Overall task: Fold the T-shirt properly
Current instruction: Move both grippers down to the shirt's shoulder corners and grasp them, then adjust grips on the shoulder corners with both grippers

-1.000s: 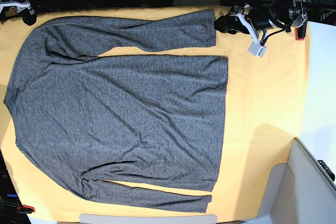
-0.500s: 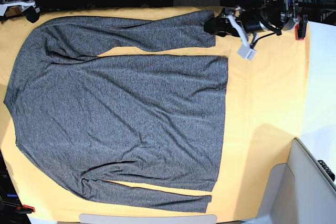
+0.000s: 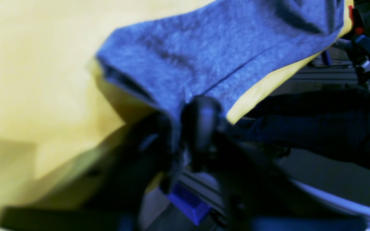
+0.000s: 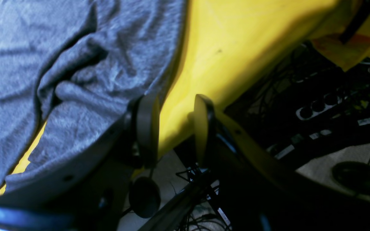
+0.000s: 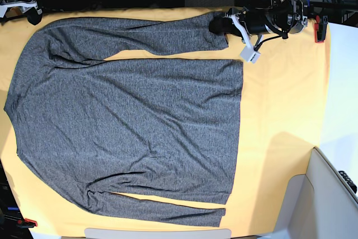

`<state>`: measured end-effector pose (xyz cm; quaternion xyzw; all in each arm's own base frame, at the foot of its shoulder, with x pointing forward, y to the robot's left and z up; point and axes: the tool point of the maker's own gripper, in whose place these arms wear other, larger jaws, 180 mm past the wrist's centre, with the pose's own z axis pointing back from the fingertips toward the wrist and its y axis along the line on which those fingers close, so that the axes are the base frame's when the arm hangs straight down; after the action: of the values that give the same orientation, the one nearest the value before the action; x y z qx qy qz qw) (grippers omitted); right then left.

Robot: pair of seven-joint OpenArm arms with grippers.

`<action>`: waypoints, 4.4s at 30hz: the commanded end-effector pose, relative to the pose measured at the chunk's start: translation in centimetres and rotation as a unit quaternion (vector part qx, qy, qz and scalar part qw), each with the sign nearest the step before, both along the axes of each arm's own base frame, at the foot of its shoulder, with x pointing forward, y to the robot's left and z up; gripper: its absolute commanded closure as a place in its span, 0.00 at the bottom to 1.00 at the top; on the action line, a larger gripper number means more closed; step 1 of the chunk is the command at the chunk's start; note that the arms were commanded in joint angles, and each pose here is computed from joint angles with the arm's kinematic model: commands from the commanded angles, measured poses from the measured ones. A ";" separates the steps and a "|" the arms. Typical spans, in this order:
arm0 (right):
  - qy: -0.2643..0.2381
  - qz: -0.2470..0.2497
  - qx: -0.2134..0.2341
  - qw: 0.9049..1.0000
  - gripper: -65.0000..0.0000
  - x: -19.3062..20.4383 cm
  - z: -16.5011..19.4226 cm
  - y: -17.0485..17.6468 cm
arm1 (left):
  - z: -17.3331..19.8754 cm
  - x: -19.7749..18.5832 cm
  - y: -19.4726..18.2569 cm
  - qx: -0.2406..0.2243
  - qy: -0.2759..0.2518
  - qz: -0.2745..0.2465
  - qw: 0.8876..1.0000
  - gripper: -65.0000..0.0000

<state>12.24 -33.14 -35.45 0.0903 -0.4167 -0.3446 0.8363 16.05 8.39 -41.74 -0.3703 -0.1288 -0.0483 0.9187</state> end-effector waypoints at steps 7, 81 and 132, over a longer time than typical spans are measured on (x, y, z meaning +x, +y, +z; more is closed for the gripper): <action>-0.019 -0.011 0.016 1.000 0.70 0.7 -0.3 -0.2 | -0.2 -0.4 0.4 0.009 0.029 0.014 0.999 1.00; -0.111 0.094 0.032 0.989 1.00 12.4 2.8 4.6 | 5.9 8.6 -0.3 0.022 -0.171 -0.081 0.982 1.00; -0.126 -0.016 0.083 0.988 0.49 13.4 0.2 -0.2 | 6.8 12.5 4.3 0.090 -0.185 -0.106 0.973 0.65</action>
<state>24.89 -32.62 -36.83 0.1985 -0.4655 -0.3870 0.7708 27.70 12.71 -36.19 -0.2816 -0.2302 -0.2172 0.9059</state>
